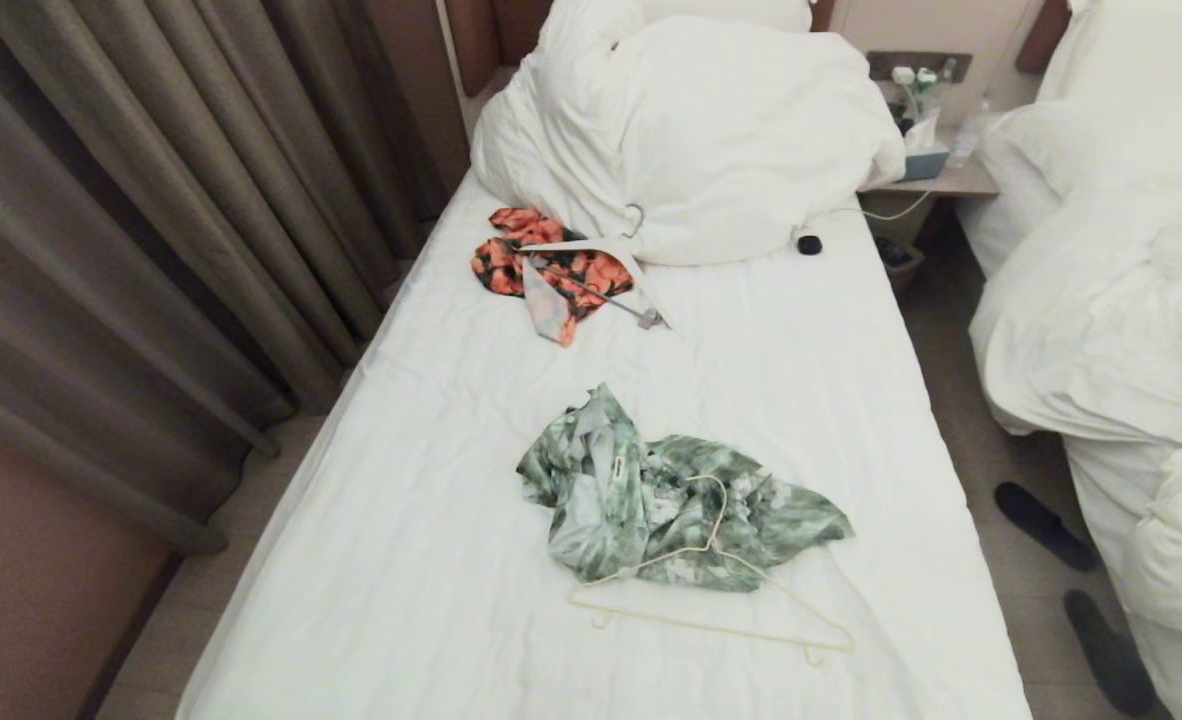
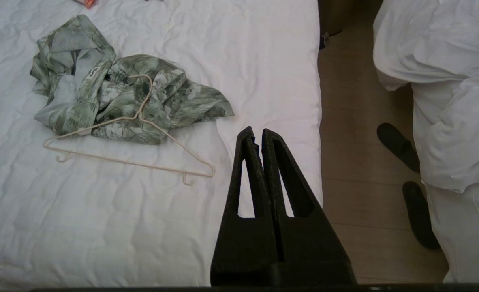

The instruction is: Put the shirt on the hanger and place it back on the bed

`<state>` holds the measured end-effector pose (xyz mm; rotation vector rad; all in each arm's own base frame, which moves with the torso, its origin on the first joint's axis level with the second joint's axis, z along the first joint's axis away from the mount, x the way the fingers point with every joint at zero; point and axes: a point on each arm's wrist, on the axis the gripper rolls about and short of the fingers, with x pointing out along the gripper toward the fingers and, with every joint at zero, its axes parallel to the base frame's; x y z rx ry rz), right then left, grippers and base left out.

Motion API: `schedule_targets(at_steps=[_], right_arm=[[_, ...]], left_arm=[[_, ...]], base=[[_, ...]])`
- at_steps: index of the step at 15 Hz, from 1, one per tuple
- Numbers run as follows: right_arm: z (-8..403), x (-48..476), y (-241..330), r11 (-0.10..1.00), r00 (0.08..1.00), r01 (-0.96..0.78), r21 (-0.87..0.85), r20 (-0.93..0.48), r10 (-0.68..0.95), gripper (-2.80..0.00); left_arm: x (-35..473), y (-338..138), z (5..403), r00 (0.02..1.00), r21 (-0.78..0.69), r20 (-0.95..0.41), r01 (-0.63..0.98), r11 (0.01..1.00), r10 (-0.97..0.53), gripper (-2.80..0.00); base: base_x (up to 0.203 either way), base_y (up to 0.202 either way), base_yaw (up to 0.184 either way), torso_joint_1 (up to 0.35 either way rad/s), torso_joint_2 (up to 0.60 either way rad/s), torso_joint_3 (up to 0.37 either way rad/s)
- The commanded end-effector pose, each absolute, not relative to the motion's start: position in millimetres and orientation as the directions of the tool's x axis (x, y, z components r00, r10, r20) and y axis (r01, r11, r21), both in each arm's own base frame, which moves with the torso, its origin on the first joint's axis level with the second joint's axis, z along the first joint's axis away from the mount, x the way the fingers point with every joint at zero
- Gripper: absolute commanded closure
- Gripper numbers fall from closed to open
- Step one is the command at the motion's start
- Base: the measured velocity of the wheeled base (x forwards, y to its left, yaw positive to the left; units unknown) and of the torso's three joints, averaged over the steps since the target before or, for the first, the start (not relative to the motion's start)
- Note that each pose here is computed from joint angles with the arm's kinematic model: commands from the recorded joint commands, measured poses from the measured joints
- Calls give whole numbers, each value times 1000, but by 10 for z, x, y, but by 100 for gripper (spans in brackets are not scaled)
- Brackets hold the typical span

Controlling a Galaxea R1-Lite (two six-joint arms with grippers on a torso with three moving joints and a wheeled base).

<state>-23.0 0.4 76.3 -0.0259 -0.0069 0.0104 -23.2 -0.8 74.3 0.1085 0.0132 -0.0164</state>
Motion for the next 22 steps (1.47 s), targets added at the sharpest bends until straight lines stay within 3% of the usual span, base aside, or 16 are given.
schedule_targets(at_steps=[1,22], right_arm=[[763,-229,4,1000,1000,-11,-27,6,11,0],[764,-229,3,1000,1000,-6,-15,6,6,0]], left_arm=[[-230,-8,743,1000,108,-17,17,994,-15,0],[-230,-8,743,1000,108,-17,17,994,-15,0]], base=[[0,0,0,0,0,0],[0,0,0,0,0,0]])
